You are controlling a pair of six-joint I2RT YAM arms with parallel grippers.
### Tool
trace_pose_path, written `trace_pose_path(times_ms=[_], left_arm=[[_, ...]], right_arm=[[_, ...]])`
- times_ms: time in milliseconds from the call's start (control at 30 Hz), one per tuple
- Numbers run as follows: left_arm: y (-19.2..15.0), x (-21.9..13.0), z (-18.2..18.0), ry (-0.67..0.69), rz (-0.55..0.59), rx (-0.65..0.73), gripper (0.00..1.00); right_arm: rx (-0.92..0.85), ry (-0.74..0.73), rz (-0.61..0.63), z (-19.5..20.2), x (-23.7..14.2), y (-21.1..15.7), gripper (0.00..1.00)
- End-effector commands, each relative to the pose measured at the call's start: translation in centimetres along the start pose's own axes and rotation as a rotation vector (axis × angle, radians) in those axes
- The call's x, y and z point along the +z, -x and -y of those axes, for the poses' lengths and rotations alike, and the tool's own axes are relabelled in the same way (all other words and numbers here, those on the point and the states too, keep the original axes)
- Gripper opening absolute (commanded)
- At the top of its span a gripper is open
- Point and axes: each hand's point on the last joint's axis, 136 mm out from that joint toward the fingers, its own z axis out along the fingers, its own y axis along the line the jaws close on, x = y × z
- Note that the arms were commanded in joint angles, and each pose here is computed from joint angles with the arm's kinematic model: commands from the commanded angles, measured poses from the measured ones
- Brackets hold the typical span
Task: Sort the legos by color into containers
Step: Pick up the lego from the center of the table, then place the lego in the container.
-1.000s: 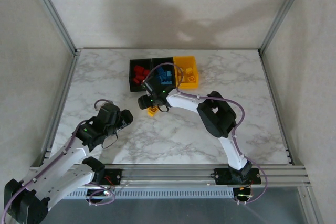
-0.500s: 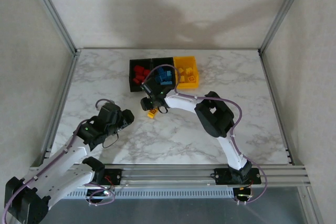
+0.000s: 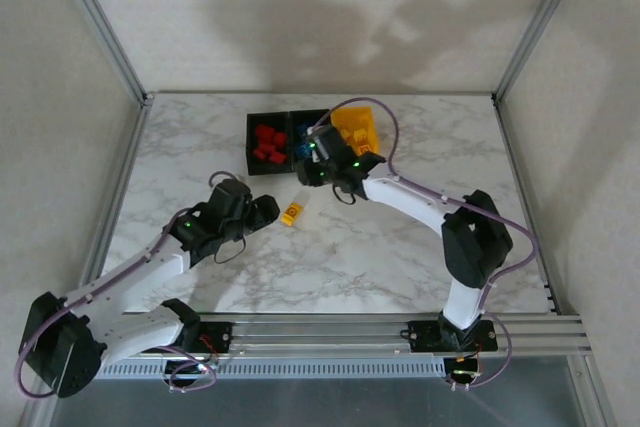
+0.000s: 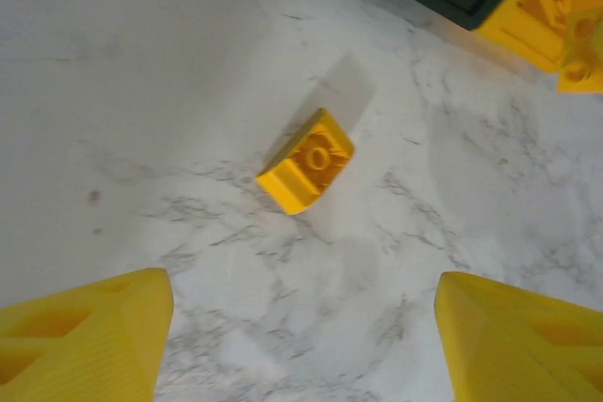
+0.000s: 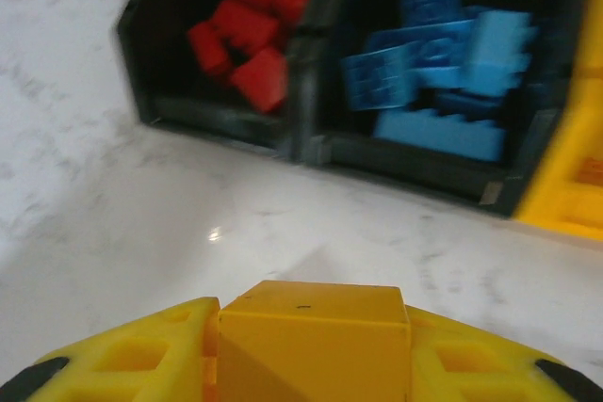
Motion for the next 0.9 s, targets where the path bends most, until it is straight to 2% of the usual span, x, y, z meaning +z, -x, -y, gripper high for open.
trace_pose_path(times_ms=[0, 167, 367, 600, 867], left_arm=[[0.5, 0.6, 3.5, -0.076, 0.004, 0.041, 0.73], [0.0, 1.9, 5.8, -0.087, -0.014, 0.075, 0.73], [-0.4, 2.7, 5.9, -0.065, -0.029, 0.095, 0.73], [-0.6, 2.8, 5.0, -0.032, -0.028, 0.102, 0.73], [-0.7, 2.6, 4.1, -0.007, -0.019, 0.101, 0.73]], right_arm=[[0.087, -0.077, 0.016, 4.8, -0.1, 0.8, 0.41], [0.182, -0.131, 0.036, 9.7, 1.3, 2.8, 0.41], [0.263, -0.165, 0.035, 13.7, 4.3, 5.1, 0.42], [0.291, -0.18, 0.026, 15.4, 7.4, 6.9, 0.44], [0.311, -0.206, 0.003, 16.5, 9.7, 7.2, 0.48]])
